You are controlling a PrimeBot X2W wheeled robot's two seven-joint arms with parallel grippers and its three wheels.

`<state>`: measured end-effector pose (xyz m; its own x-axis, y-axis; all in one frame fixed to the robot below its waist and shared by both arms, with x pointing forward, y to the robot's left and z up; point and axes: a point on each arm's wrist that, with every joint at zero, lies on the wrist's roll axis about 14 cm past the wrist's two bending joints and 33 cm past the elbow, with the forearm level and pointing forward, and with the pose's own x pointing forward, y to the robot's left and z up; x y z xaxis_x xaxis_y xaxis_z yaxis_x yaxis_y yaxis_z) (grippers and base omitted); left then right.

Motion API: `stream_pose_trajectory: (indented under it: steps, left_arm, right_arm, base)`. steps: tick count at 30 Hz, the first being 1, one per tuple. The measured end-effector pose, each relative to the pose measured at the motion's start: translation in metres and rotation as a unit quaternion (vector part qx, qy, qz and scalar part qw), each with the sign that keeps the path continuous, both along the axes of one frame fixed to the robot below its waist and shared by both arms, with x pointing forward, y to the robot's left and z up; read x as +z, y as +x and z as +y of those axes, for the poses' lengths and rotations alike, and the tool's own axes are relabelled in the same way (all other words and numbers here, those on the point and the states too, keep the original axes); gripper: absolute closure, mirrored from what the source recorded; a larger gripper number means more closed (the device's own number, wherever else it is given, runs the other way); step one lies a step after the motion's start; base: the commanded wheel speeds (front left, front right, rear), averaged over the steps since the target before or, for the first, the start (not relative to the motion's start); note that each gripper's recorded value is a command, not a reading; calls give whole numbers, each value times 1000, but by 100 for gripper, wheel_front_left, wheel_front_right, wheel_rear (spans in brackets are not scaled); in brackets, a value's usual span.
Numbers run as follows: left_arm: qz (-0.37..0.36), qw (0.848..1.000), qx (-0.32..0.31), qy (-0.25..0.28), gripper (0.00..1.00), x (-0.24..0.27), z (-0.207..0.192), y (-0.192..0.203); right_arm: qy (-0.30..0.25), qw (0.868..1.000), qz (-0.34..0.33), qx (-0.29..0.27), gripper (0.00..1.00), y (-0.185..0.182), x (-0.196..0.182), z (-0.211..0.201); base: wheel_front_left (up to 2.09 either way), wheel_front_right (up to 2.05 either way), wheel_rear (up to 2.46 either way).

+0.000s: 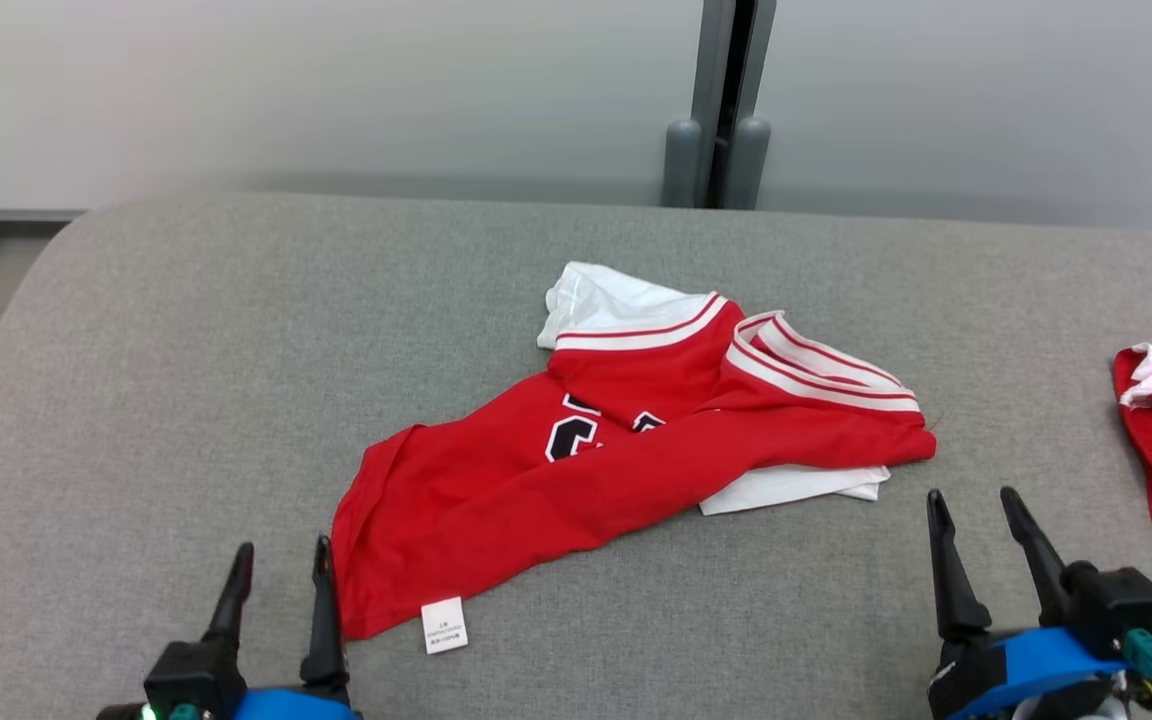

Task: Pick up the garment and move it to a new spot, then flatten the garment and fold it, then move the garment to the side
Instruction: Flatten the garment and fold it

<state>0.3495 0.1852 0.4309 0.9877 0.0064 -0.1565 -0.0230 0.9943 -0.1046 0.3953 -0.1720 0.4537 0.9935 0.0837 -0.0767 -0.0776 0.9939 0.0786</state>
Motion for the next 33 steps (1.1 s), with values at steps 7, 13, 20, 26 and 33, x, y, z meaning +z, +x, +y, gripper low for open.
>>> stream_pose_trajectory:
  steps: [7,13,20,26,33]
  left_arm:
    - [10,1000,-6,-2,0,-5,-6,-13]
    - [24,1000,-6,-6,0,-14,-6,-10]
    - [21,1000,-15,-11,0,-13,-11,3]
    - [25,1000,-13,-12,0,-16,-7,8]
    - [37,999,0,-11,0,-23,2,3]
  right_arm:
    - [21,1000,2,1,0,-11,0,4]
    - [26,999,26,0,0,-10,-16,5]
    - [32,997,69,15,0,8,-43,18]
    - [40,995,91,20,0,32,-58,27]
    - [44,992,120,19,0,39,-76,32]
  base:
    - [0,0,0]
    - [0,0,0]
    - [0,0,0]
    - [0,0,0]
    - [0,0,0]
